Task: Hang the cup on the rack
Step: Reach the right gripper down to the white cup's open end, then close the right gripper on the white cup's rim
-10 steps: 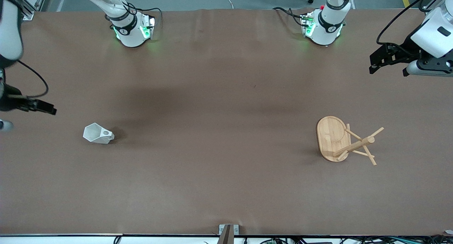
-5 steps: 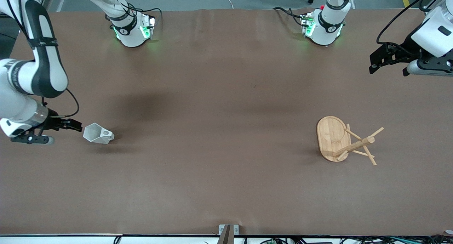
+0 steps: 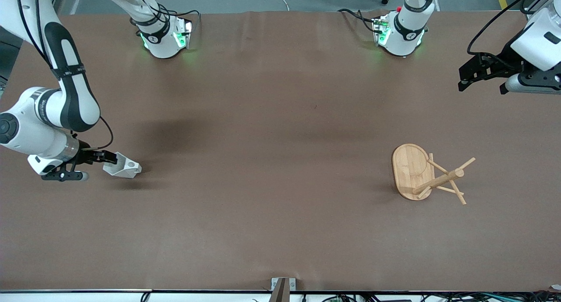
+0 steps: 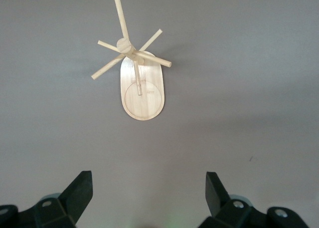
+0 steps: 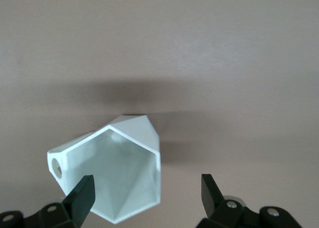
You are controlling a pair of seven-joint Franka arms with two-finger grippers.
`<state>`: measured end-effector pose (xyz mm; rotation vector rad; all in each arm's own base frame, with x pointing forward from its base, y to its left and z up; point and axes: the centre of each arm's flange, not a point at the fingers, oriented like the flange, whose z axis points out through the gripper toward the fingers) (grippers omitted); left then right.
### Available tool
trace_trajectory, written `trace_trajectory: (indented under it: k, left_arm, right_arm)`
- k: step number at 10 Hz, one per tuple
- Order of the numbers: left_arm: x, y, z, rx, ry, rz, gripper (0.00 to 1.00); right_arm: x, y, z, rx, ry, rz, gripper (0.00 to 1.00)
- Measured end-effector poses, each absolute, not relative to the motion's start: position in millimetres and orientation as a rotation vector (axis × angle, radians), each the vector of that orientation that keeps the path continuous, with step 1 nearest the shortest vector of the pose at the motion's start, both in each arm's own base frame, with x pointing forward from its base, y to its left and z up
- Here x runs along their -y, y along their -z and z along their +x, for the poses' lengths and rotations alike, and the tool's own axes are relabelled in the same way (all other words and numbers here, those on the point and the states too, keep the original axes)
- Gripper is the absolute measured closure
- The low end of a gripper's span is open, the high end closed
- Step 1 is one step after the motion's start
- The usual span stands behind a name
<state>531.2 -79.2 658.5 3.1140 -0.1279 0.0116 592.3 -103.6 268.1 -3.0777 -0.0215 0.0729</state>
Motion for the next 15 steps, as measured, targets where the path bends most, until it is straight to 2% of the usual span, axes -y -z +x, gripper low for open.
trace_trajectory:
  k: [2,5,7,8,10,11,13,15]
  left_arm:
    - [78.9,-657.9,531.3,0.127,-0.009,3.114,0.0]
    - [79.1,-655.8,532.3,0.128,-0.003,3.114,0.0]
    - [79.1,-655.2,532.6,0.128,-0.001,3.114,0.0]
    - [79.1,-654.6,532.8,0.129,0.001,3.114,0.0]
    - [79.1,-650.2,534.7,0.128,0.014,3.115,0.0]
    - [79.2,-645.9,536.8,0.128,0.027,3.115,0.0]
    - [79.4,-638.9,540.6,0.128,0.047,3.114,0.0]
    - [79.6,-638.0,541.1,0.13,0.049,3.114,0.0]
  right_arm:
    - [111.9,-254.5,592.1,0.087,-0.049,-3.043,0.14]
    - [111.9,-252.0,591.7,0.185,-0.051,-3.035,0.17]
    - [111.9,-251.8,591.5,0.199,-0.051,-3.034,0.33]
    - [112.0,-251.8,591.5,0.201,-0.051,-3.033,0.36]
    - [113.6,-251.3,590.9,0.198,-0.053,-3.034,0.66]
    - [115.0,-250.4,590.5,0.194,-0.053,-3.035,0.74]
    - [117.8,-245.8,590.6,0.187,-0.048,-3.039,0.86]
    - [117.5,-243.2,591.2,0.173,-0.048,-3.041,0.92]
